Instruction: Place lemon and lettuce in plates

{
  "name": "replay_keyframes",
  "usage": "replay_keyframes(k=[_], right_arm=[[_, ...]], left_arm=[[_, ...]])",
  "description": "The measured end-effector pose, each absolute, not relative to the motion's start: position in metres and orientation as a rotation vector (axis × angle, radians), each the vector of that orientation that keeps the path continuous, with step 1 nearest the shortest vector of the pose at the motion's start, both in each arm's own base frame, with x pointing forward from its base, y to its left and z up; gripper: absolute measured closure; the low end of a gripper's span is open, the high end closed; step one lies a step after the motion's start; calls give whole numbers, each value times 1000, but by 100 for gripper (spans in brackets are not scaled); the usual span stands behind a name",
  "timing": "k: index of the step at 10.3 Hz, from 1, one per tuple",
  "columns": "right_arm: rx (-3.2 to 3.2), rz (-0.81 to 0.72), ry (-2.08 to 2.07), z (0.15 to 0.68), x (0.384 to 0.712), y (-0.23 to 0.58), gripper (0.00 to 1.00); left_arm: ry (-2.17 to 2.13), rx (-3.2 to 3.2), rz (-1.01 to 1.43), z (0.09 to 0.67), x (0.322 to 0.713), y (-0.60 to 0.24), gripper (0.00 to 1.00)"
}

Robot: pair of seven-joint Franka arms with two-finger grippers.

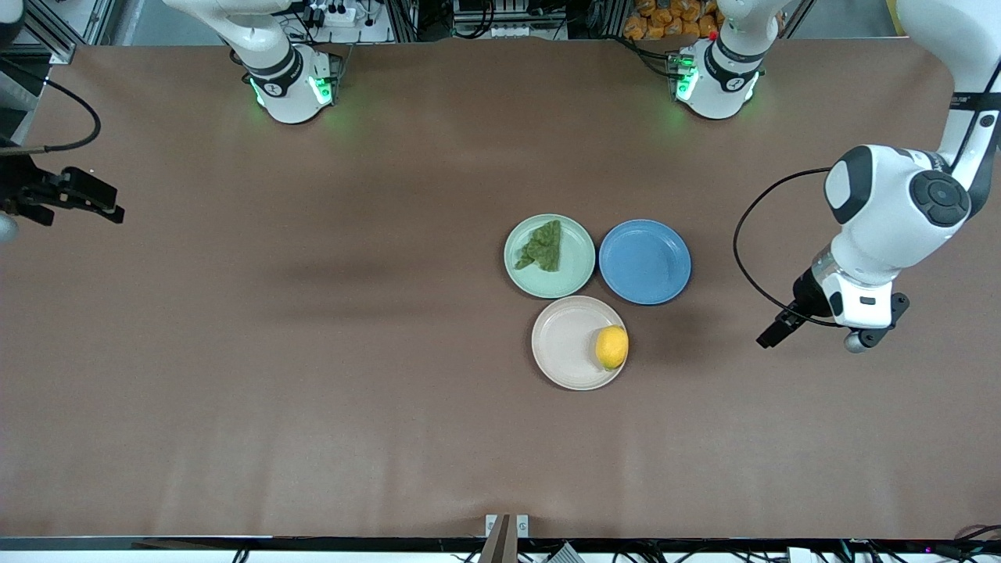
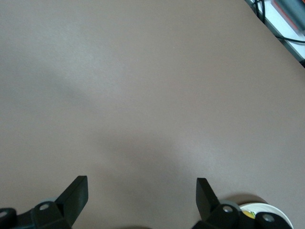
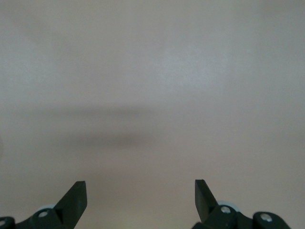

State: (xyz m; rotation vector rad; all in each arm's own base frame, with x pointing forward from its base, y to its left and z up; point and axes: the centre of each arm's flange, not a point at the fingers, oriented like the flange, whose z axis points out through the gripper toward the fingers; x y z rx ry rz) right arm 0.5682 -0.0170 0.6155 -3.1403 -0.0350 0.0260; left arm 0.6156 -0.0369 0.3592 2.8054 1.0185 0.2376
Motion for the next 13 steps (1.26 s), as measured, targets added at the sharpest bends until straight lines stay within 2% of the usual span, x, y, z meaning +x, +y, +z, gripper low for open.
replay_keyframes(k=[3,8,11,13], right_arm=[[-3142,-14,-39,620,566,-16,0],[-3142,-84,-57,644,558,-12,0],[-3141,-57,-68,655,553,-10,0],[-3141,-46,-75,655,552,-9,0]], left_arm=[[1016,2859,160,355,608,-24,0],[961,3018,100,341,542,-61,0],[880,2983,133,373,517,-60,0],[784,2976,249,411,523,-65,0]])
